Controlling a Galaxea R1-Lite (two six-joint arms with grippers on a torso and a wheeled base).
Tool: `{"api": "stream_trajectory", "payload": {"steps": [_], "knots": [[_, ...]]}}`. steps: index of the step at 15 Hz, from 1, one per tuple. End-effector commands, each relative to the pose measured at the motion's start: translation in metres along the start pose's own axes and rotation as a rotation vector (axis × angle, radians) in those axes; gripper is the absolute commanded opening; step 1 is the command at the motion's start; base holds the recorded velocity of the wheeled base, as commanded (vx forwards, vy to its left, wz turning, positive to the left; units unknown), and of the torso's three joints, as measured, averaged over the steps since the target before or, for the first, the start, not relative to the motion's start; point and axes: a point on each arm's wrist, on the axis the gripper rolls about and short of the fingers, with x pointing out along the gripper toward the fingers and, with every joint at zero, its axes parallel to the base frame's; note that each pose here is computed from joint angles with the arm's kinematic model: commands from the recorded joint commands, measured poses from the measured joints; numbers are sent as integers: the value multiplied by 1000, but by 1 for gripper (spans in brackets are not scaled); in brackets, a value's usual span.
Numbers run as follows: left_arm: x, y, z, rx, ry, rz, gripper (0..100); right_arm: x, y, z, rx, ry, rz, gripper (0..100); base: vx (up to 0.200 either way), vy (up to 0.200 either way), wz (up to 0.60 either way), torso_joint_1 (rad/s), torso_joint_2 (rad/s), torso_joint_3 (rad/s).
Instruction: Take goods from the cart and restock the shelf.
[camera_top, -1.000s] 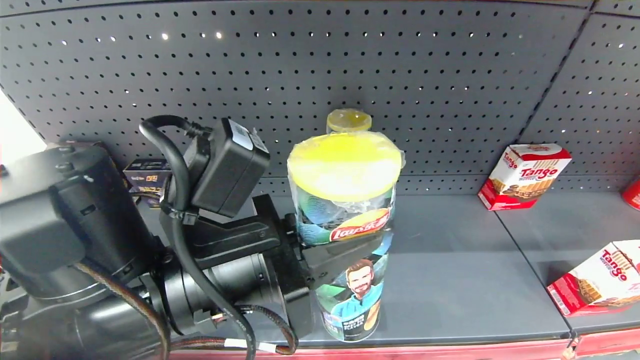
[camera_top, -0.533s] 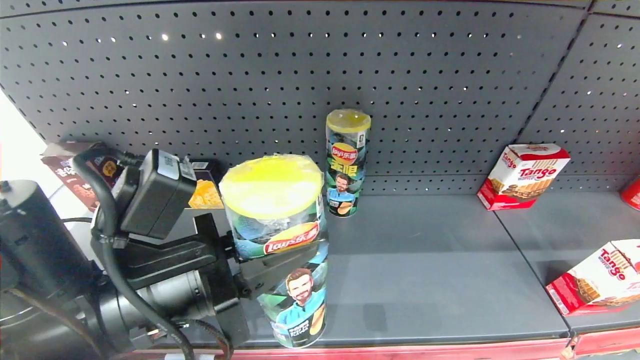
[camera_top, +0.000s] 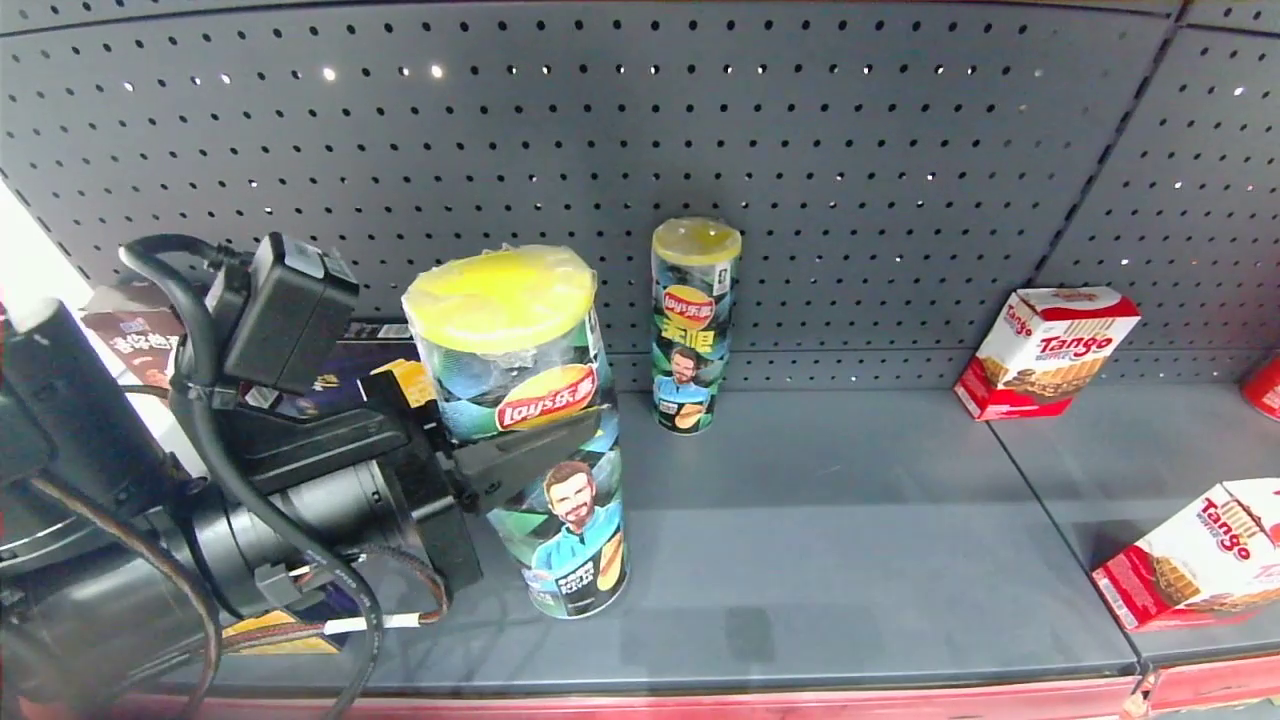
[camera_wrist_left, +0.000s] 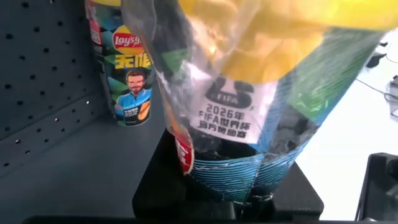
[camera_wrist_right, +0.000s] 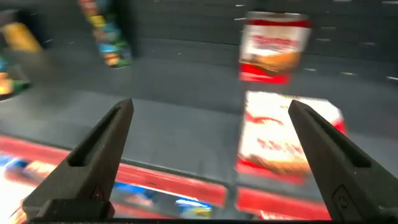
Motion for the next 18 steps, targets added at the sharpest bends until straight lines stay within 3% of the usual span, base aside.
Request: {"api": "stream_trajectory", "payload": {"steps": [1, 2, 4, 9, 12, 17, 18], "knots": [[1, 2, -2, -3, 7, 8, 0, 57, -3, 22, 20, 146, 150, 100, 0, 0, 0, 0, 0, 0], [1, 3, 0, -2, 3, 9, 0, 83, 1, 29, 57, 168, 268, 100, 0, 0, 0, 0, 0, 0], [1, 3, -2, -6, 10, 12, 0, 108, 7, 30, 102, 192, 376, 100, 0, 0, 0, 0, 0, 0], [0, 11, -3, -6, 11, 34, 0, 172, 14, 25, 89, 222, 432, 100, 0, 0, 0, 0, 0, 0], [5, 13, -5, -9, 20, 35, 0, 233, 18, 6, 12, 173, 500, 100, 0, 0, 0, 0, 0, 0], [7, 15, -5, -11, 21, 38, 0, 286, 21, 11, -78, 93, 675, 100, 0, 0, 0, 0, 0, 0], [6, 17, -4, -10, 18, 48, 0, 309, 18, 9, -144, 45, 776, 100, 0, 0, 0, 0, 0, 0]]}}
